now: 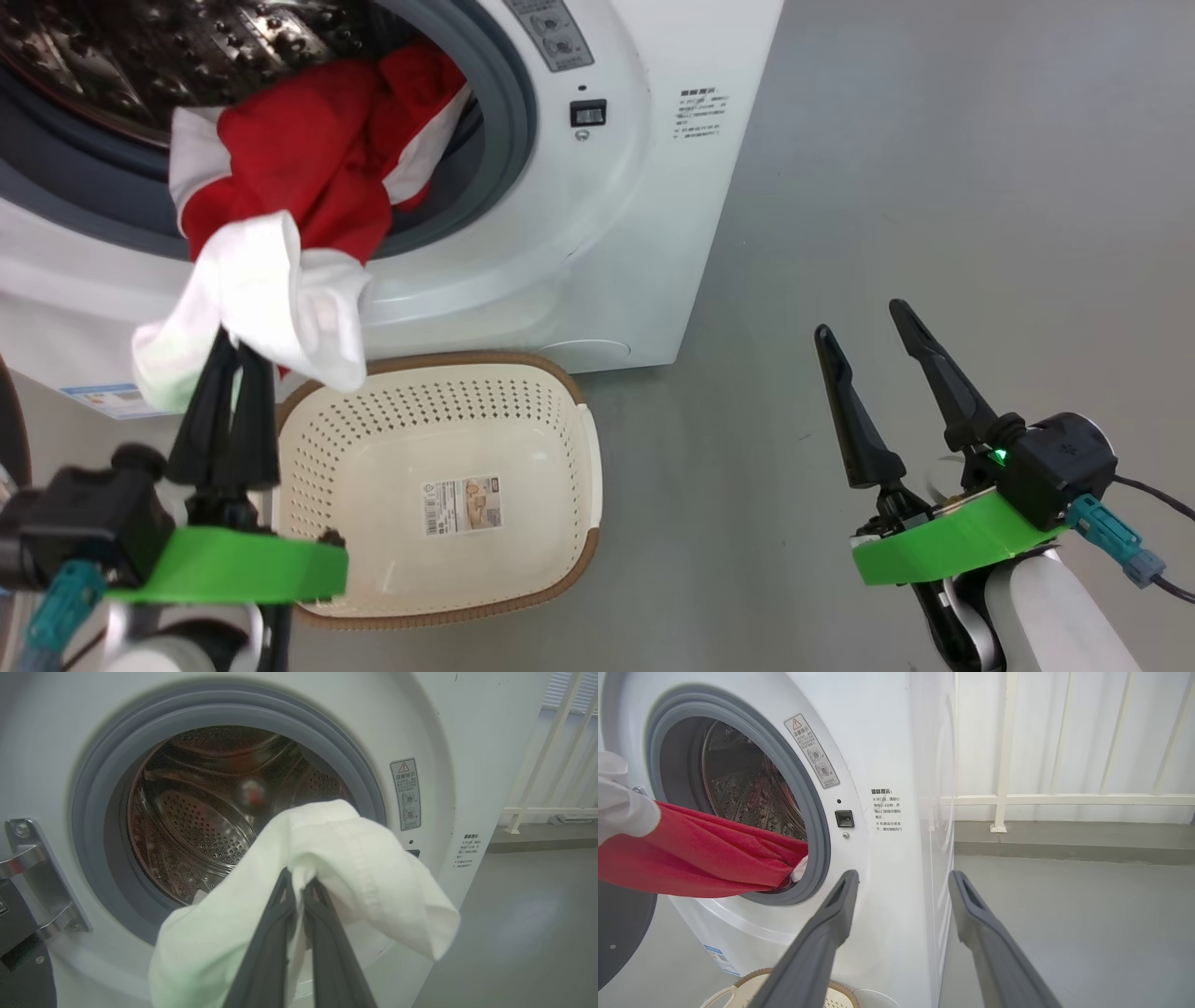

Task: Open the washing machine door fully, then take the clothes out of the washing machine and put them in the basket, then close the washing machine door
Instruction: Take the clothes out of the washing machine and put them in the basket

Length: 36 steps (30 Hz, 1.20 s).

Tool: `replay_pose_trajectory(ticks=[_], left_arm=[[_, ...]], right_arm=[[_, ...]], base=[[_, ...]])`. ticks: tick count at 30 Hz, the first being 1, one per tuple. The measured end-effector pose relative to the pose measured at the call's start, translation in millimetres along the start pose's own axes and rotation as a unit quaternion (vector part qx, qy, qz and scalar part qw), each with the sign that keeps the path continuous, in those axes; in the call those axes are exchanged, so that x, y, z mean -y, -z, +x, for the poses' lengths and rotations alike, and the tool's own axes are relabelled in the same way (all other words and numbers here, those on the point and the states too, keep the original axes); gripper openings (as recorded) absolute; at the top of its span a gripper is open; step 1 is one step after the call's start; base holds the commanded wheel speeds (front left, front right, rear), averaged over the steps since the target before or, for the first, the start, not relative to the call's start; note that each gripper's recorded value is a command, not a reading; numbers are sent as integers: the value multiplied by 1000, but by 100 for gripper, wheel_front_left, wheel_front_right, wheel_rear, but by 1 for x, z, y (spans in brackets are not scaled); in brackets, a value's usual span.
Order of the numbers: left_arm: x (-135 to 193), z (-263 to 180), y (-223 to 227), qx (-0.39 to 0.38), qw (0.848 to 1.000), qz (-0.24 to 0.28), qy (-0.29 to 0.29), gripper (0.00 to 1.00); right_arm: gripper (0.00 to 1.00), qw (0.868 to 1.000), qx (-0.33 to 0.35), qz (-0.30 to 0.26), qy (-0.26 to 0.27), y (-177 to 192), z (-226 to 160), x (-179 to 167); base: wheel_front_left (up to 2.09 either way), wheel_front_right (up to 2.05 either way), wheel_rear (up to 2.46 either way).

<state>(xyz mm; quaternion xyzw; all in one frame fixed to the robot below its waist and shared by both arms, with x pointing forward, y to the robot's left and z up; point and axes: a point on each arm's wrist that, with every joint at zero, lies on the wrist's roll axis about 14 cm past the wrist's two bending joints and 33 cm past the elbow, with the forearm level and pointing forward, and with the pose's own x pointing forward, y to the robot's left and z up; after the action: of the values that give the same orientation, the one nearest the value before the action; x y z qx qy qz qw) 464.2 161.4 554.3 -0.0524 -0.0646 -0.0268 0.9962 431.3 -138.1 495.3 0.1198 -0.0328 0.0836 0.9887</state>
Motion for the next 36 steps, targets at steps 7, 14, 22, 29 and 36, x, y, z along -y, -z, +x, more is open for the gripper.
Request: replay_pose_trajectory(ticks=[7, 14, 22, 29, 36], left_arm=[[-1, -19, 36, -61, 997, -42, -23, 0], [4, -32, 115, -167, 982, -79, -31, 0], [19, -26, 171, -225, 968, -114, -15, 0], [33, -33, 227, -306, 944, -125, -5, 0], [38, -41, 272, -374, 918, -130, -6, 0]], right_arm=[[100, 1000, -4, 1, -2, 5, 2, -1], [100, 1000, -17, 2, 0, 14, 3, 1], [100, 1000, -25, -1, 8, 21, 6, 9], [100, 999, -38, -2, 19, 32, 7, 18], [100, 999, -48, -3, 24, 44, 14, 24]], base=[[0, 0, 0], [0, 0, 0], [0, 0, 0], [0, 0, 0], [0, 0, 0]])
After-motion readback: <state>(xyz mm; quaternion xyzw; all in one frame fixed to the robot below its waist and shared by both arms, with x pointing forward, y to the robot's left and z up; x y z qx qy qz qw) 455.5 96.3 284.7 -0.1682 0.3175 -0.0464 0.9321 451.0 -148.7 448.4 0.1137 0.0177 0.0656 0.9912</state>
